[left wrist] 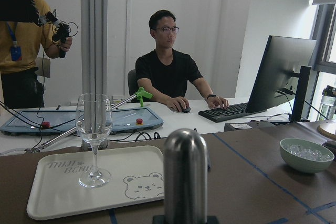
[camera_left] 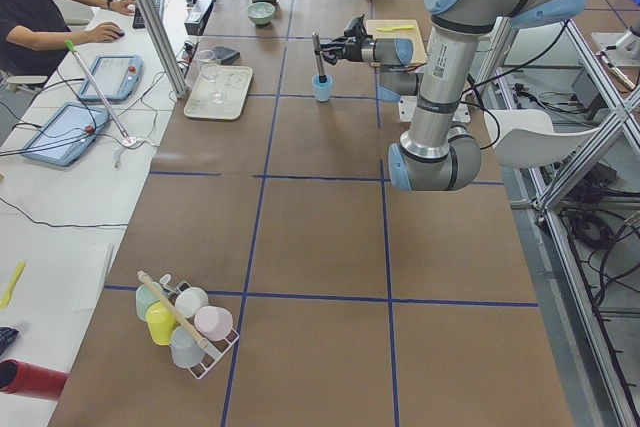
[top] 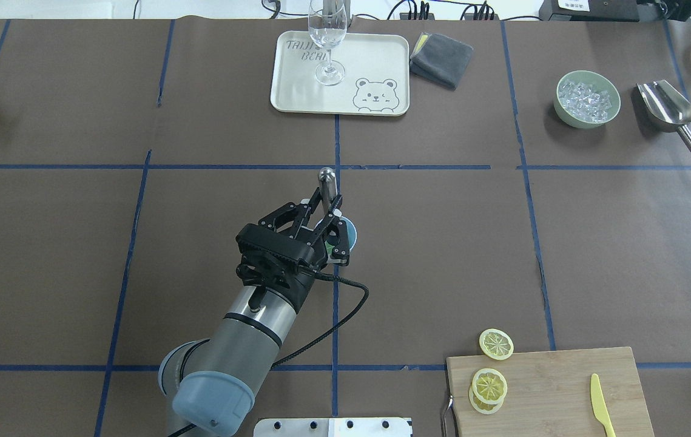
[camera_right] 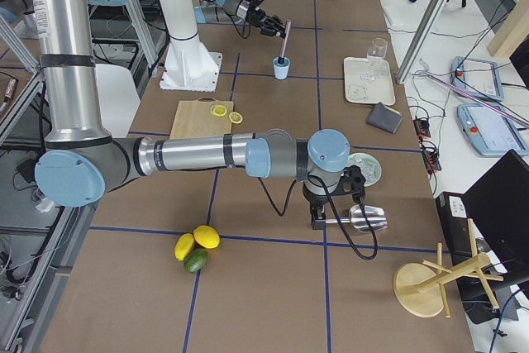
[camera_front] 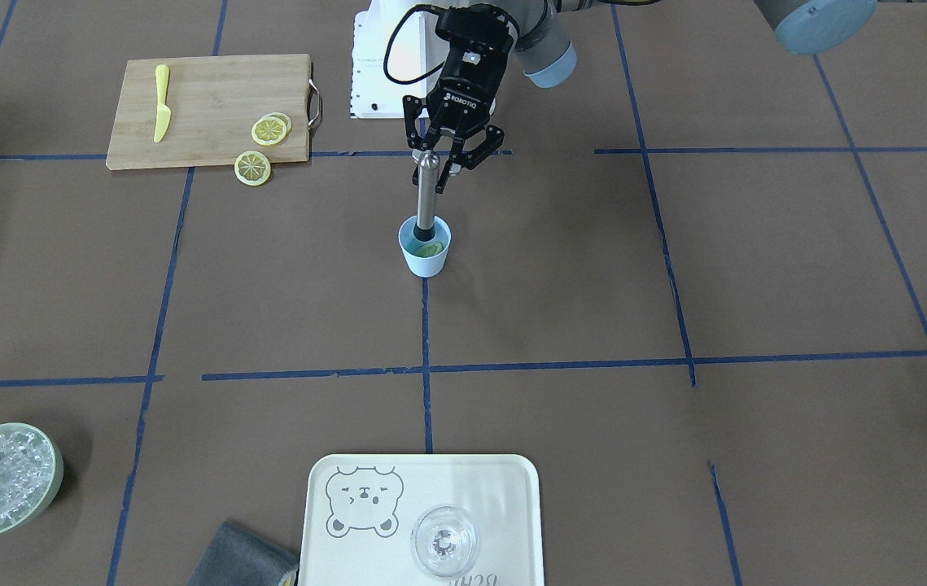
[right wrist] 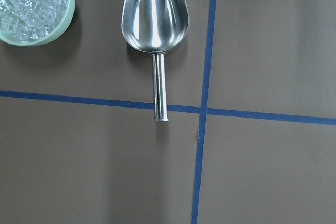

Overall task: Squeeze lemon into cup
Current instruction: 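Press the muddler down into the cup onto the lemon slice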

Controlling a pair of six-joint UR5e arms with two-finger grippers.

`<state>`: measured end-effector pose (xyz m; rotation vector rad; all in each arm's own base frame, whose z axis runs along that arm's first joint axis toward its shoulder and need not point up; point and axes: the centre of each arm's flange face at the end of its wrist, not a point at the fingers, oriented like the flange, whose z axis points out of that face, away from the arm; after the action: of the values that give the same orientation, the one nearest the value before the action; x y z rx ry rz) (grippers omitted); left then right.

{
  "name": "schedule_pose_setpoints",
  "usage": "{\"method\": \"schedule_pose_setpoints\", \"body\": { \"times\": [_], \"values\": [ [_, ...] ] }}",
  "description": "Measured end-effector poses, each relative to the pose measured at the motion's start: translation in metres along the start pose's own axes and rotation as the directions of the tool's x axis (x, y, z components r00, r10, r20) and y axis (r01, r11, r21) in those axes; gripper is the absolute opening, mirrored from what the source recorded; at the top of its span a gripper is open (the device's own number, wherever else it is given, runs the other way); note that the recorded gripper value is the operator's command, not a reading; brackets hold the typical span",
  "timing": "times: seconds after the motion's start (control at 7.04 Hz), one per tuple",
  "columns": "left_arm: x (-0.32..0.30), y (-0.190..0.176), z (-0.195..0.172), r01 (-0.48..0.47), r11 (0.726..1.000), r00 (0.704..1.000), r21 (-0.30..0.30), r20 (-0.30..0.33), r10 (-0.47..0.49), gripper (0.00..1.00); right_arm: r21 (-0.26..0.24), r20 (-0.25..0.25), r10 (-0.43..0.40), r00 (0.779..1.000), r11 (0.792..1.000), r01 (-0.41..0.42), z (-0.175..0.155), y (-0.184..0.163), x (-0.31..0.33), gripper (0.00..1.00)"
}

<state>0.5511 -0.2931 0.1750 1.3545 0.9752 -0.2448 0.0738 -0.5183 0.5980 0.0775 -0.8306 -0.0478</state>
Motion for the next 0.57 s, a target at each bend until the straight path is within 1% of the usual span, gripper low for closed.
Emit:
{"method": "schedule_pose_setpoints", "body": {
  "times": [0.57],
  "values": [
    [-0.002,0.020,0.007,0.001,1.000,1.000,-0.001,-0.001,-0.001,0.00,0.001,0.001,0.001,1.000,1.000,-0.001,-0.001,0.000,0.000,1.00]
  ]
}}
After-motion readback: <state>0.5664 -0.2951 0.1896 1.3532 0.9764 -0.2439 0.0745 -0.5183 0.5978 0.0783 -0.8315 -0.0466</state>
